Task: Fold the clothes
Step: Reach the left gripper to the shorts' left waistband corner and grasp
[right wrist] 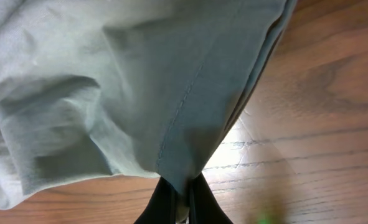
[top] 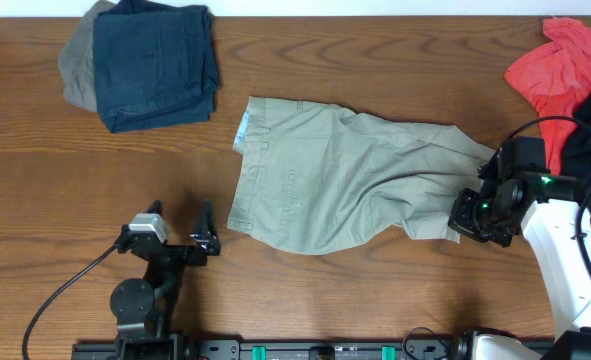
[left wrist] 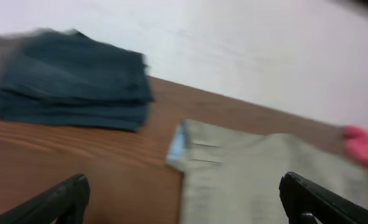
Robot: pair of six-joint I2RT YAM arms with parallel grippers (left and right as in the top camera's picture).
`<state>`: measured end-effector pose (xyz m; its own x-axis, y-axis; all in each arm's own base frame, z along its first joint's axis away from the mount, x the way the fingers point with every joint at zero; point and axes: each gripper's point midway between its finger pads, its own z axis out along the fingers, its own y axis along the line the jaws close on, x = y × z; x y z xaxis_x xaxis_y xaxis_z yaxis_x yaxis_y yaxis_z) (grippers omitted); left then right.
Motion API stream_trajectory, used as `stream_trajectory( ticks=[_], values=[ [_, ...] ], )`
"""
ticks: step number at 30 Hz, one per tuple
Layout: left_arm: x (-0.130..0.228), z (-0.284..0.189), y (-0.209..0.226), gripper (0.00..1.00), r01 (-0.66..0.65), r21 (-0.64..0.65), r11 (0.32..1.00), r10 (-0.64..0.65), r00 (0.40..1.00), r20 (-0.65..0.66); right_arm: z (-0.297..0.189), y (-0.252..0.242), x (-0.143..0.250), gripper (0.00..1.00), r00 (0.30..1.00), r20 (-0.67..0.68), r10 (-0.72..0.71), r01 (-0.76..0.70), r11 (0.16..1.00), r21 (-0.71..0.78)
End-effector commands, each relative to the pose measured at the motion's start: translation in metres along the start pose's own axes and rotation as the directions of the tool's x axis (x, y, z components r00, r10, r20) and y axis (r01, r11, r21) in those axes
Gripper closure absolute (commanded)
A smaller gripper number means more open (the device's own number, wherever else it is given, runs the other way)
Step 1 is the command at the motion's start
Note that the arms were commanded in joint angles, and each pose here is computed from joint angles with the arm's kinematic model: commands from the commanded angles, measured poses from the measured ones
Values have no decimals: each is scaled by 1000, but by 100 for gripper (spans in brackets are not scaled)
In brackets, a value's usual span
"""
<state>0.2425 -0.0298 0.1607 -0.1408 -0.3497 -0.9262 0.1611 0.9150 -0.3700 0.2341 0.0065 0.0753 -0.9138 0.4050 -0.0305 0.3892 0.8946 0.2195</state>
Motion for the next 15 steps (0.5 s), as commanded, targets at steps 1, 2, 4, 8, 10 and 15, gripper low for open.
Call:
stream_trajectory(
  ticks=[1,2,4,8,10,15],
  values=[
    [12,-5,-41,2,136,230,964,-116,988,-97,1,8,5,99,999,-16,-30,29,999,-33],
    [6,-7,-48,2,126,268,955,-105,990,-89,1,9,6,99,999,-16,-33,33,999,-33],
    [-9,-10,-57,2,105,296,949,-91,994,-60,2,10,6,99,999,-16,-41,41,999,-33],
    [-49,-18,-74,3,39,316,948,-40,999,-5,2,13,6,99,998,-15,-56,55,998,-35],
    [-65,-18,-81,2,8,304,953,-2,1000,-21,2,14,7,99,998,-16,-62,61,997,-35],
    [-76,-7,-84,2,-36,241,970,99,962,-254,3,17,9,99,997,-21,-77,77,996,-38]
  ],
)
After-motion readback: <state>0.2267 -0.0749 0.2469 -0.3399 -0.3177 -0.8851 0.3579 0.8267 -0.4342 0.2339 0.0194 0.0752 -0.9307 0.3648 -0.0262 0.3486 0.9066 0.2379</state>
